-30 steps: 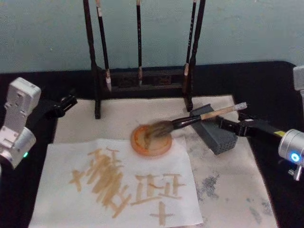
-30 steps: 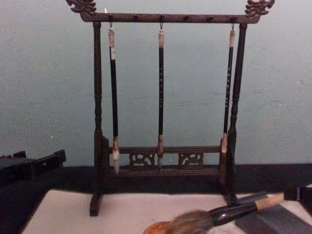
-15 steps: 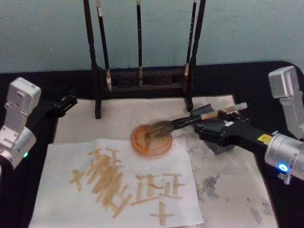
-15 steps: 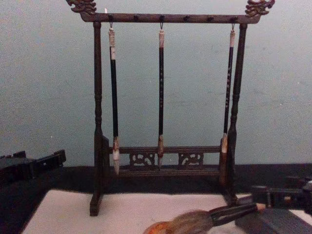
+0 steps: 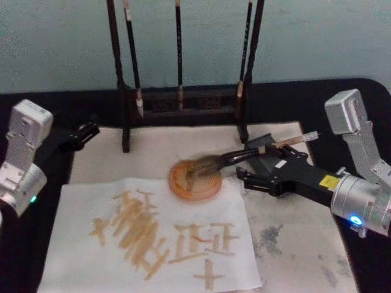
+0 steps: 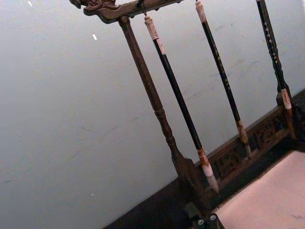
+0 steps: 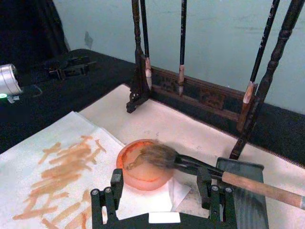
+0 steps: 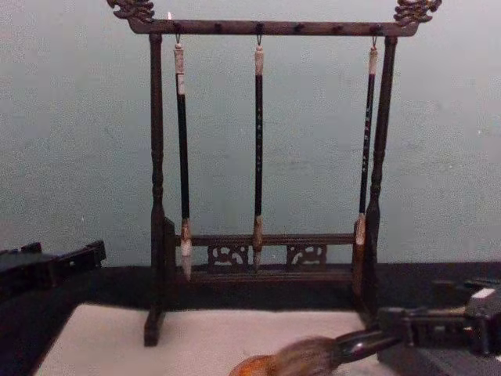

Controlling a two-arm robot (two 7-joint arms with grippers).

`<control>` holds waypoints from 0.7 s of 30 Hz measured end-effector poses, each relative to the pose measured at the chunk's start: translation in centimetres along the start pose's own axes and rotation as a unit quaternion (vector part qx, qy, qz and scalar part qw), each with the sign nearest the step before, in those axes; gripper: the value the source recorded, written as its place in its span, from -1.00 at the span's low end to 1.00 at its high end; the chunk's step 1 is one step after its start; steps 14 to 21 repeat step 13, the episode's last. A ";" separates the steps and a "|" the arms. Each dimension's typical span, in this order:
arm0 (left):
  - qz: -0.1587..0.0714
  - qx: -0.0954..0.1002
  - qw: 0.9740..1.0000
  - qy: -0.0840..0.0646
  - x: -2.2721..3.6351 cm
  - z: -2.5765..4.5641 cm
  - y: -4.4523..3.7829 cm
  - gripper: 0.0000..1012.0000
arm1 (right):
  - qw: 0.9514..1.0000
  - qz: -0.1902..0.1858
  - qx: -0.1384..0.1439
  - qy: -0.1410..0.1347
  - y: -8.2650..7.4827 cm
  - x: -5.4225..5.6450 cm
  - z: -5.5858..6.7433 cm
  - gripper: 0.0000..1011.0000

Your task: Pick up the brush from the inkstone, write on the paper, then place the brush back to its original position.

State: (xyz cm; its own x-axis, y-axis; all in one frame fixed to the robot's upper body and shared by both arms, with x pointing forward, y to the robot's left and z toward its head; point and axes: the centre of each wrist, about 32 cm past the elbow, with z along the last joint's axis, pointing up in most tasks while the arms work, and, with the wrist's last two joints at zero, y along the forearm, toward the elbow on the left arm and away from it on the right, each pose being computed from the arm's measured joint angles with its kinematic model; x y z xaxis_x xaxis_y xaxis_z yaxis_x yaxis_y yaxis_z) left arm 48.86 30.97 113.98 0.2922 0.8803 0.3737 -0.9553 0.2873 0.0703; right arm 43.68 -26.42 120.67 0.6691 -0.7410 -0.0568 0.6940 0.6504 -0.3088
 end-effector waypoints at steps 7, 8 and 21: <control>0.000 0.000 1.000 0.000 0.00 0.00 0.00 0.98 | 1.000 -0.002 0.000 0.003 0.0 0.1 0.0 0.98; 0.000 0.000 1.000 0.000 0.00 0.00 0.00 0.98 | 1.000 -0.002 0.000 0.004 0.0 0.1 0.0 0.98; 0.000 0.000 1.000 0.000 0.00 0.00 0.00 0.98 | 1.000 -0.003 0.000 0.005 0.0 0.1 -0.1 0.98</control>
